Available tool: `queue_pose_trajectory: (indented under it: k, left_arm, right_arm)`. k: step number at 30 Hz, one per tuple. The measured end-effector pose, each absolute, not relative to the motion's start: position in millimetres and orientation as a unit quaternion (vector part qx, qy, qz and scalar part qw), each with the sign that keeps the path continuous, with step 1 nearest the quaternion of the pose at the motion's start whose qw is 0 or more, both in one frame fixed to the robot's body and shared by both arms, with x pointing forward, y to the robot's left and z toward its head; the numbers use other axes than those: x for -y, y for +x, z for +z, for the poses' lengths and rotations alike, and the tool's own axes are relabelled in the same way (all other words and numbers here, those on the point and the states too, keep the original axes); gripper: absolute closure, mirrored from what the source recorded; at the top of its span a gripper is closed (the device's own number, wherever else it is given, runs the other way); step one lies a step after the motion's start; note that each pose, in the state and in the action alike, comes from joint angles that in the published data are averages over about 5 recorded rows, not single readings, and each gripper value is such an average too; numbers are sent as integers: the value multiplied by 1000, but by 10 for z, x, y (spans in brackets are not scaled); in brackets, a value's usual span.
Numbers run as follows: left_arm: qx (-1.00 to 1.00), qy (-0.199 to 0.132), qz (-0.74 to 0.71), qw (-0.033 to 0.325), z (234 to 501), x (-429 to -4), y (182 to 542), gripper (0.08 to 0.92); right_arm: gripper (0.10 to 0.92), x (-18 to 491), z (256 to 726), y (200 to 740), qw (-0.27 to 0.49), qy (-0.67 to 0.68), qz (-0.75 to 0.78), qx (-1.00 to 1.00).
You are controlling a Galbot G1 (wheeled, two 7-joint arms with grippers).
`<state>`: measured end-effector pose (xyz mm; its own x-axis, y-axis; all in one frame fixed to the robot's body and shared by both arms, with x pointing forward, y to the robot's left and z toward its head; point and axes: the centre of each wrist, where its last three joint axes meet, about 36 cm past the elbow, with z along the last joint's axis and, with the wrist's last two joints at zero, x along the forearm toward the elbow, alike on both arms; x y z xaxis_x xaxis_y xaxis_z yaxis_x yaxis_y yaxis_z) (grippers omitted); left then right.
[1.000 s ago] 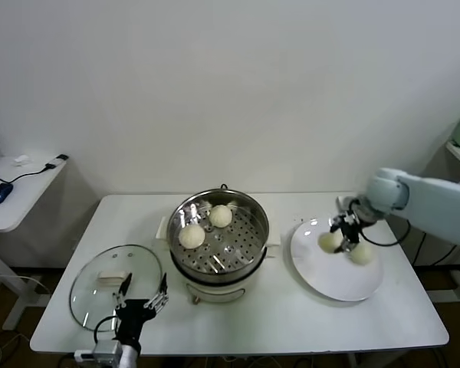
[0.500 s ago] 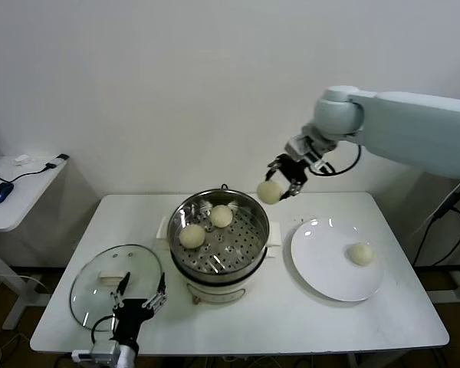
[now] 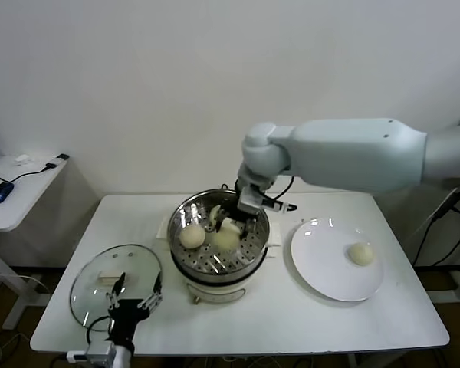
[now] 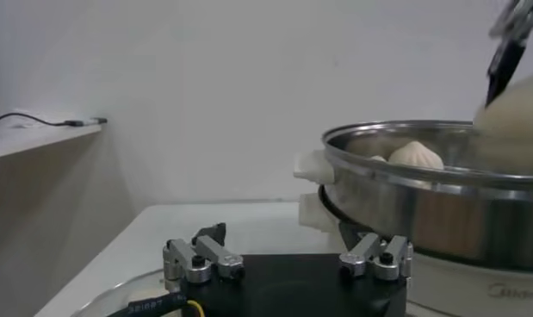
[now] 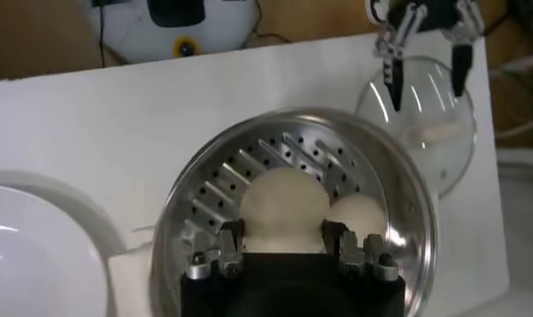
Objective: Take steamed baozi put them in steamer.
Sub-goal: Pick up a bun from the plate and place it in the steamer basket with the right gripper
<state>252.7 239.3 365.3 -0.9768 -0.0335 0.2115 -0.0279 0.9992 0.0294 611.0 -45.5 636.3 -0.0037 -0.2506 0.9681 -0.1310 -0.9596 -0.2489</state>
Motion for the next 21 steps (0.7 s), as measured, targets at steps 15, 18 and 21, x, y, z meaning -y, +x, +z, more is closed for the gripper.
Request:
queue_pose_trajectory:
  k: [15, 18, 21]
  left_arm:
    - [994, 20, -16, 106, 3657, -2434, 2526, 177]
    - [994, 20, -16, 106, 3660, -2433, 2526, 177]
    - [994, 20, -16, 105, 3669, -2431, 2525, 177]
  right_arm:
    - [391, 289, 5819, 6176, 76, -713, -686, -120]
    - [341, 295, 5821, 6217, 79, -713, -686, -122]
    - [266, 311, 5838, 6248, 83, -714, -685, -123]
